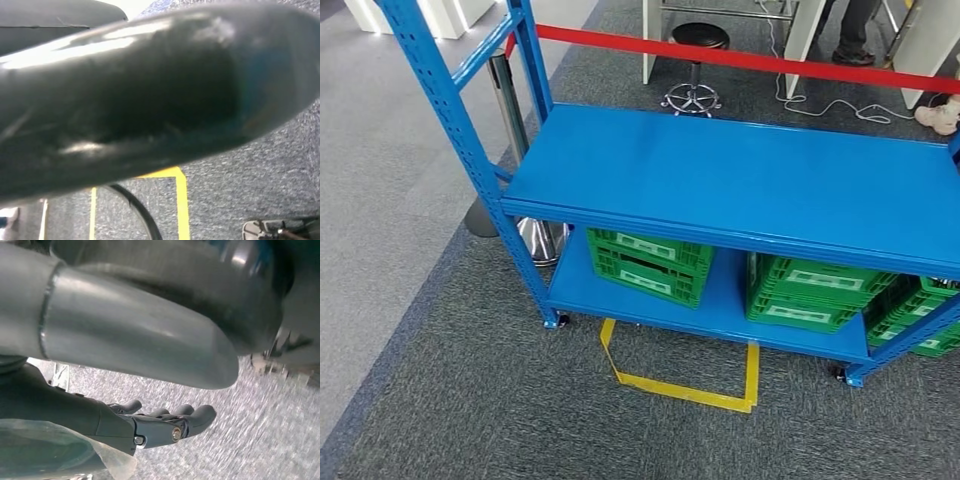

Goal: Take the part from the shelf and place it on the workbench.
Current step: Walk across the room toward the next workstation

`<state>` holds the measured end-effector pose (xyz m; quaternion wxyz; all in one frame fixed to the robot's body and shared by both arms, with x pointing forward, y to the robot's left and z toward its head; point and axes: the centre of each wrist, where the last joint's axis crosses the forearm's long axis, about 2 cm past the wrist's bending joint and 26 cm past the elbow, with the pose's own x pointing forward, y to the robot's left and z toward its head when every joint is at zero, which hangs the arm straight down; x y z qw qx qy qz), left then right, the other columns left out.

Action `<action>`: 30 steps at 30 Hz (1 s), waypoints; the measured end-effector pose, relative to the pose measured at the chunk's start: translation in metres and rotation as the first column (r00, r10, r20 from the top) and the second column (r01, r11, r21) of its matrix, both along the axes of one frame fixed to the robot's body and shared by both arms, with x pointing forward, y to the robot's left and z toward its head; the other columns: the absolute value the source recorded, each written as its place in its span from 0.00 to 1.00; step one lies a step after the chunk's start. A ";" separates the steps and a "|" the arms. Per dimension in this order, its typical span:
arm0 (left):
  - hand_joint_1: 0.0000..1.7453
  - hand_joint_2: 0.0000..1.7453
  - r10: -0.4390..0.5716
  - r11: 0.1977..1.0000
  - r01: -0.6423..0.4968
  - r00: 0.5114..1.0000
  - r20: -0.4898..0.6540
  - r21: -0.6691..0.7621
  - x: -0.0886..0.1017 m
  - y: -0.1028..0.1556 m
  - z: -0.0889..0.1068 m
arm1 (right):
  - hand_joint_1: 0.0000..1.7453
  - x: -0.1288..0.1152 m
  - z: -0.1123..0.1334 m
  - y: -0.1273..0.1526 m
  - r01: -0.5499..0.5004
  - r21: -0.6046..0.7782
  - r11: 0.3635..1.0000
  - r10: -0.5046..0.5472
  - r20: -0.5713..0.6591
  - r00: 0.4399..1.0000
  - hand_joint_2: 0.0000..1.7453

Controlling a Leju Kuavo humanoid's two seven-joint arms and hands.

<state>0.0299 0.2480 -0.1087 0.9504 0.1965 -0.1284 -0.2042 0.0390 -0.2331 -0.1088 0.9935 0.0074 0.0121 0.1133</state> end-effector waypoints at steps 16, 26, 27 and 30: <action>0.00 0.00 -0.012 1.000 0.012 1.000 -0.011 -0.003 0.001 -0.004 0.000 | 0.00 -0.005 0.000 0.002 0.048 0.010 0.999 -0.047 -0.022 0.999 0.00; 0.00 0.00 -0.018 1.000 0.018 1.000 -0.005 -0.014 0.000 -0.008 0.001 | 0.00 -0.010 -0.001 0.000 0.043 0.000 0.999 -0.043 -0.025 0.999 0.00; 0.00 0.00 -0.018 1.000 0.018 1.000 -0.005 -0.015 0.000 -0.008 0.001 | 0.00 -0.011 -0.001 0.000 0.041 -0.001 0.999 -0.041 -0.026 0.999 0.00; 0.00 0.00 -0.018 1.000 0.018 1.000 -0.005 -0.016 0.000 -0.009 0.001 | 0.00 -0.011 -0.001 0.000 0.037 -0.001 0.999 -0.037 -0.025 0.999 0.00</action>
